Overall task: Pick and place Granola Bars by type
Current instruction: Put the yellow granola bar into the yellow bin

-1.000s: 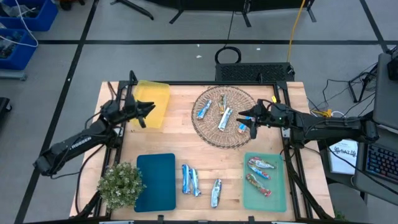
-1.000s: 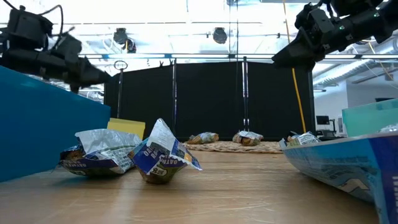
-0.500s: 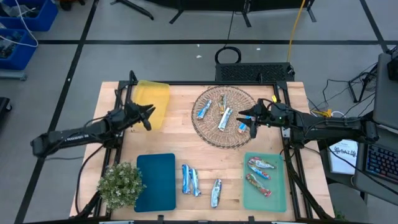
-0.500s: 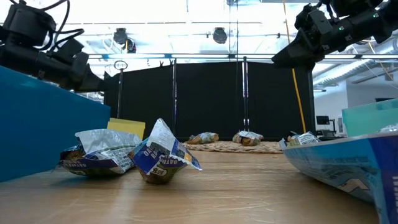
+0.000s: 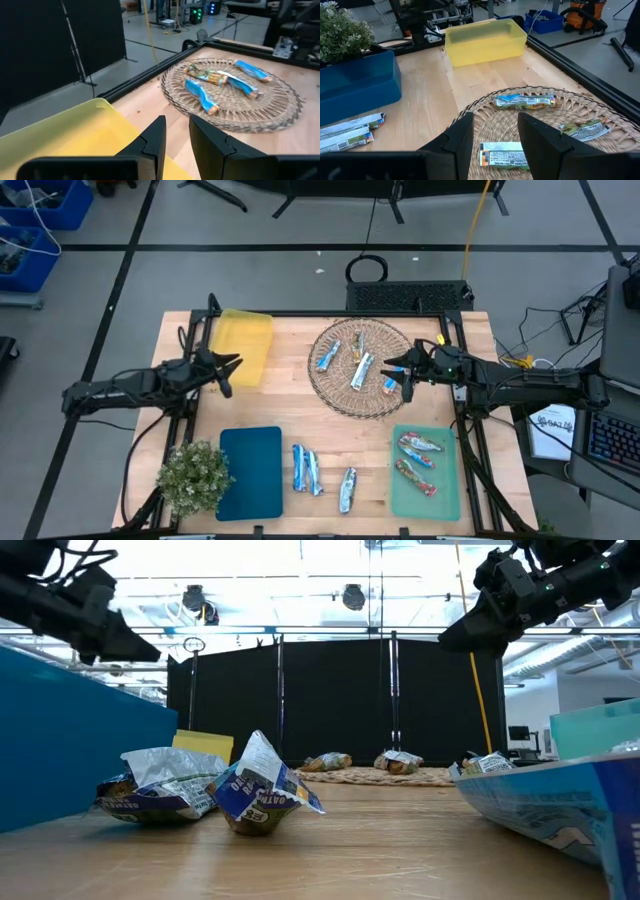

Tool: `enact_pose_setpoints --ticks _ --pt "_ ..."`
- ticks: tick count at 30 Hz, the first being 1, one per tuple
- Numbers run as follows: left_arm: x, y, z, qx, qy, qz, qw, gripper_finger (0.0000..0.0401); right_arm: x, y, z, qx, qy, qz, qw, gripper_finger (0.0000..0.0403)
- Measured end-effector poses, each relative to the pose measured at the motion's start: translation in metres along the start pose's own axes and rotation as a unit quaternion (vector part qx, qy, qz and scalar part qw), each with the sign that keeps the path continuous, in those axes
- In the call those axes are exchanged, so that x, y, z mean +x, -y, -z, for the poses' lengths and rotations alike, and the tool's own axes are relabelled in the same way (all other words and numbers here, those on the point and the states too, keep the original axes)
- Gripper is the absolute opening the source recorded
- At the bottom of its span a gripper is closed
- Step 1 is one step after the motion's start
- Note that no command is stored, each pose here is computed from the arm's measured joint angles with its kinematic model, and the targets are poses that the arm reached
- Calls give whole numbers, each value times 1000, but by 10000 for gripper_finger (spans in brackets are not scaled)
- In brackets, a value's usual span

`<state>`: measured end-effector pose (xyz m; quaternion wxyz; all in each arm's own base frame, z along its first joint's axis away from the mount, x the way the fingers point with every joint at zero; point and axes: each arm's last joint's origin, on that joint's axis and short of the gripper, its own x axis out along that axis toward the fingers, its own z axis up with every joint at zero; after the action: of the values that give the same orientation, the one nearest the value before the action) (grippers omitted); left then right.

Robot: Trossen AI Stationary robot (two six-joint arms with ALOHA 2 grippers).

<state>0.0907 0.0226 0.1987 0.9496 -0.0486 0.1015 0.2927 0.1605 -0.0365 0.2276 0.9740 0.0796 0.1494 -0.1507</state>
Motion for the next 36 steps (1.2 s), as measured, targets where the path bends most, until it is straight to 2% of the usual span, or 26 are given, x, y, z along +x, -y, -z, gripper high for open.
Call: enact_pose_setpoints --ticks 8,12,17,21,24,27,31,34,36 --pt "-10 -1 13 -7 40 36 999 93 0 0 0 0 0 0 1000 144" --pt "-8 2 18 0 33 47 998 93 0 0 0 3 -1 -2 1000 144" --pt "-5 8 19 18 61 113 992 93 3 -2 -4 23 -12 -47 999 144" --pt "-6 11 17 34 80 166 982 93 11 -3 -17 23 -35 -24 999 144" --pt "-6 11 16 30 85 169 981 93 21 -2 -27 7 -104 17 994 144" --pt "-2 13 25 29 79 170 982 93 28 2 -32 -20 -205 73 976 144" --pt "-1 14 26 25 92 186 978 93 31 8 -36 -26 -348 112 931 144" --pt "0 13 25 23 94 184 978 93 33 14 -33 -12 -413 133 901 144" --pt "-1 14 25 24 96 198 975 93 38 19 -29 0 -430 143 891 144"
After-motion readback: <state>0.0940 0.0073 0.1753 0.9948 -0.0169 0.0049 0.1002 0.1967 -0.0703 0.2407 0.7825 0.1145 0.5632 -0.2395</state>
